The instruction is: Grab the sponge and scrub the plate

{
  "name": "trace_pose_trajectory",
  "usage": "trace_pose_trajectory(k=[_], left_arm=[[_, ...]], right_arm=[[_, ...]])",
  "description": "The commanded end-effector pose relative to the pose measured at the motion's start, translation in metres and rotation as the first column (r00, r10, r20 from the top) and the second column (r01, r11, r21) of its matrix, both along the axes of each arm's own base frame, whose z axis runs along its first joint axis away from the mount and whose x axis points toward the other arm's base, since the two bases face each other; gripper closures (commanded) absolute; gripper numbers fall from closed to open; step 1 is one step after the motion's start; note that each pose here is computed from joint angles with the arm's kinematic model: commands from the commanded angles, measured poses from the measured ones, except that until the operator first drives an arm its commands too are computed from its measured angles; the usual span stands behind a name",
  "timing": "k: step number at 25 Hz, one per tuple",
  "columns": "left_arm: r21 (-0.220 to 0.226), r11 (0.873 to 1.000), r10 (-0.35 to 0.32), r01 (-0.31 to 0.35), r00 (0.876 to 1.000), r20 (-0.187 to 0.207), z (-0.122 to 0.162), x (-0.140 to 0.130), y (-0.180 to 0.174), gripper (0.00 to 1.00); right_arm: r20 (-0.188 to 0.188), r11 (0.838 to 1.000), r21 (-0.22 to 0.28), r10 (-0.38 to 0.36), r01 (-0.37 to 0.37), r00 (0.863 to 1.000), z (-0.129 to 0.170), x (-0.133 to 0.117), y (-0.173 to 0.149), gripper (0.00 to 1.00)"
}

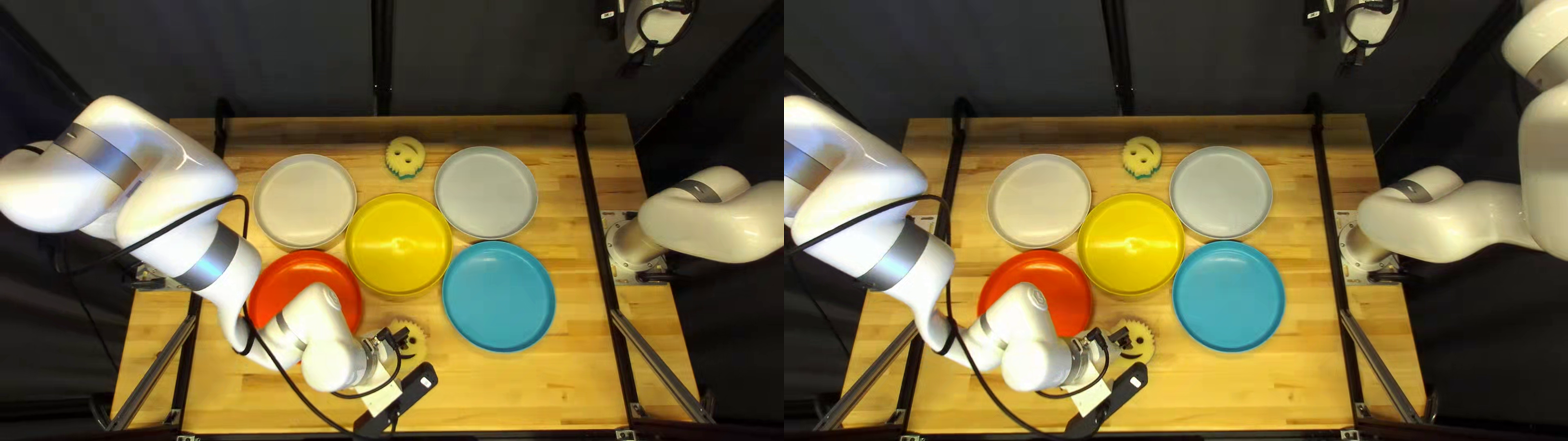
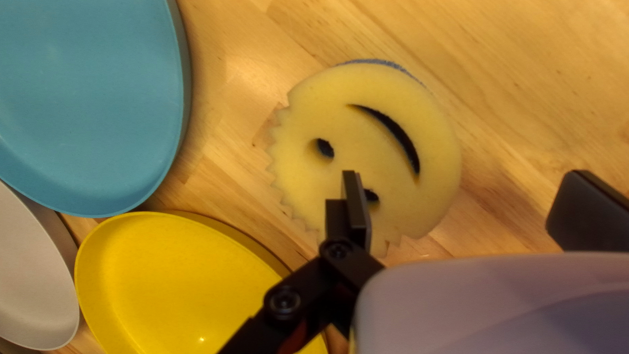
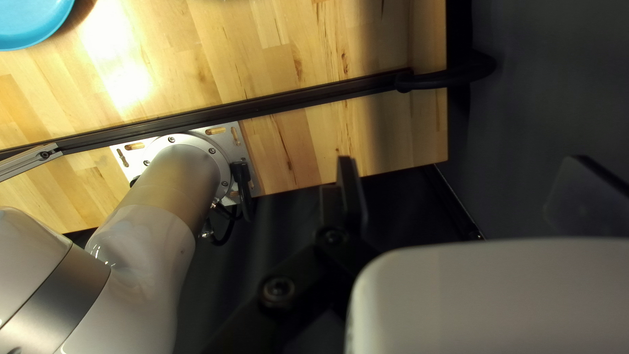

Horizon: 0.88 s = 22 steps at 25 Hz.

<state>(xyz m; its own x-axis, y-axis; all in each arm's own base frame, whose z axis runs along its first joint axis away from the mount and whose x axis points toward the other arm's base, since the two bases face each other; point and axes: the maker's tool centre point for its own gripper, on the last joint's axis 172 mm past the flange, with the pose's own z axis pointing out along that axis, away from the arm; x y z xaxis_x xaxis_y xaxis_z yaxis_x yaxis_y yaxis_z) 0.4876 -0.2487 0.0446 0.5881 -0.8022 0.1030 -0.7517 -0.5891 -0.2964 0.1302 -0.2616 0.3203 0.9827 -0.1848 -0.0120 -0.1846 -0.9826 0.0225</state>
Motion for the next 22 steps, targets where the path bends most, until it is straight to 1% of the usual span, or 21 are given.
trace_pose_trajectory(k=[1,2,3,4,22], left_arm=[[-0.008,1.0,0.01,-0.01,1.0,0.003,-0.0013,-0.001,0.0018,0.0],[-0.01,1.0,0.012,-0.012,1.0,0.003,-0.0015,-0.0015,0.0027,0.11],[-0.011,1.0,0.011,-0.011,1.0,0.003,-0.0017,-0.0018,0.0031,0.25],[-0.013,1.0,0.009,-0.009,1.0,0.002,-0.0017,-0.002,0.0029,1.0],[-0.013,1.0,0.009,-0.009,1.0,0.002,-0.0017,-0.002,0.0029,1.0]], right_arm=[[0.0,1.0,0.0,0.0,0.0,1.0,0.0,0.0,0.0,0.0],[0.0,1.0,0.0,0.0,0.0,1.0,0.0,0.0,0.0,0.0],[0.0,1.0,0.0,0.0,0.0,1.0,0.0,0.0,0.0,0.0],[0.0,1.0,0.0,0.0,0.0,1.0,0.0,0.0,0.0,0.0],[0.0,1.0,0.0,0.0,0.0,1.0,0.0,0.0,0.0,0.0]])
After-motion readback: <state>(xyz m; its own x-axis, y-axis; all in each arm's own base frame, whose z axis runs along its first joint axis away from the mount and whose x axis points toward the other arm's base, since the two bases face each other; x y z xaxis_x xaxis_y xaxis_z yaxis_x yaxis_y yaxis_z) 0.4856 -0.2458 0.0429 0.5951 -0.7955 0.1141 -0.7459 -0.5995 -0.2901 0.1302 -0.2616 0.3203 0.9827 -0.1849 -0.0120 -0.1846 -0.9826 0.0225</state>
